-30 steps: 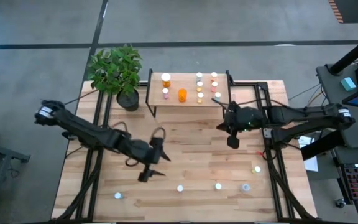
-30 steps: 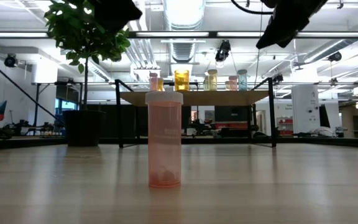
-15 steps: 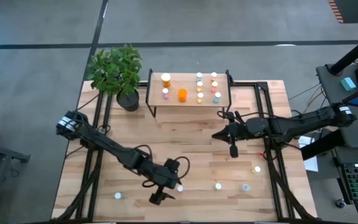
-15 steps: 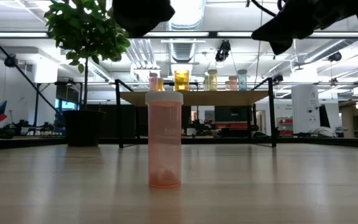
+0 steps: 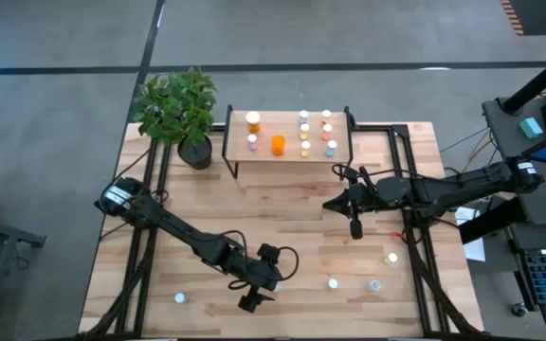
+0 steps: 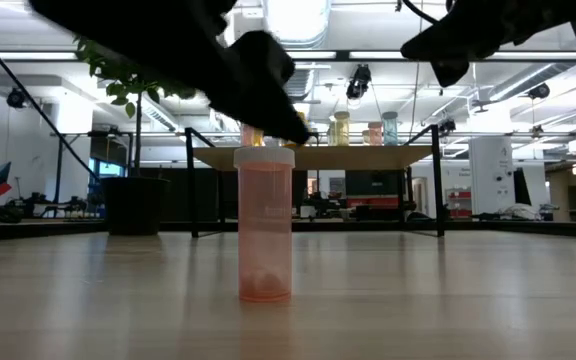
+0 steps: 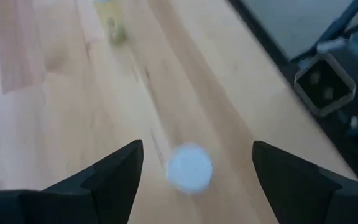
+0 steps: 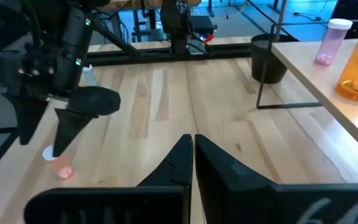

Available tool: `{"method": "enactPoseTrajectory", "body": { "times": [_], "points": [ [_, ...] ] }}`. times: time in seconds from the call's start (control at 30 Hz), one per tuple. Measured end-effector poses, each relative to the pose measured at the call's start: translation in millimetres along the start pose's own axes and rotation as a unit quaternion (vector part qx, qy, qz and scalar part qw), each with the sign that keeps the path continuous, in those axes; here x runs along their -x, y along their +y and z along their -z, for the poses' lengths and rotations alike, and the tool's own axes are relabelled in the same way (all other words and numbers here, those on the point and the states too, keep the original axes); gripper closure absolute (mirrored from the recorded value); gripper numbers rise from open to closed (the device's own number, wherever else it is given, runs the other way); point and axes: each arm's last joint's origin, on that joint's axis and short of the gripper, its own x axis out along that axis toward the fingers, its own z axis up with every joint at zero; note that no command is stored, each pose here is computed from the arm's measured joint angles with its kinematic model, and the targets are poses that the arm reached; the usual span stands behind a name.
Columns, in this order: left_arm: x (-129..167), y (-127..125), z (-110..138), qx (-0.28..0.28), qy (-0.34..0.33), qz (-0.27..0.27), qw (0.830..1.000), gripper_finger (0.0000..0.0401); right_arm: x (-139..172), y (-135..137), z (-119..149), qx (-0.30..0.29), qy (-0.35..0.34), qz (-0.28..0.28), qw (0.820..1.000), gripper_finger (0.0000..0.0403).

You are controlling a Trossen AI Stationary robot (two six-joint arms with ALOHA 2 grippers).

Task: Pick and place medicine bottles onto shelf by color
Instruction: Put the red pill bottle on the shelf

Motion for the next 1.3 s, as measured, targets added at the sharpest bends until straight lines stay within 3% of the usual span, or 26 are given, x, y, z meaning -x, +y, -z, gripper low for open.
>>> {"method": "enactPoseTrajectory", "body": {
  "times": [0.47,0.93,1.3],
  "points": [
    [-17.7,2.8,12.4,0.071,0.008,-0.036,0.997,0.0122,0.2,-0.1,1.8,0.002,0.006,0.0,1.0,0.0394],
    [-16.9,-2.9,13.2,0.097,0.009,-0.032,0.995,0.0228,0.2,0.1,2.4,0.006,0.009,-0.004,1.0,0.0394],
    [-15.7,-2.9,14.5,0.093,0.018,-0.035,0.995,0.0281,0.2,0.1,2.4,0.008,0.009,-0.004,1.0,0.0394]
  ]
}}
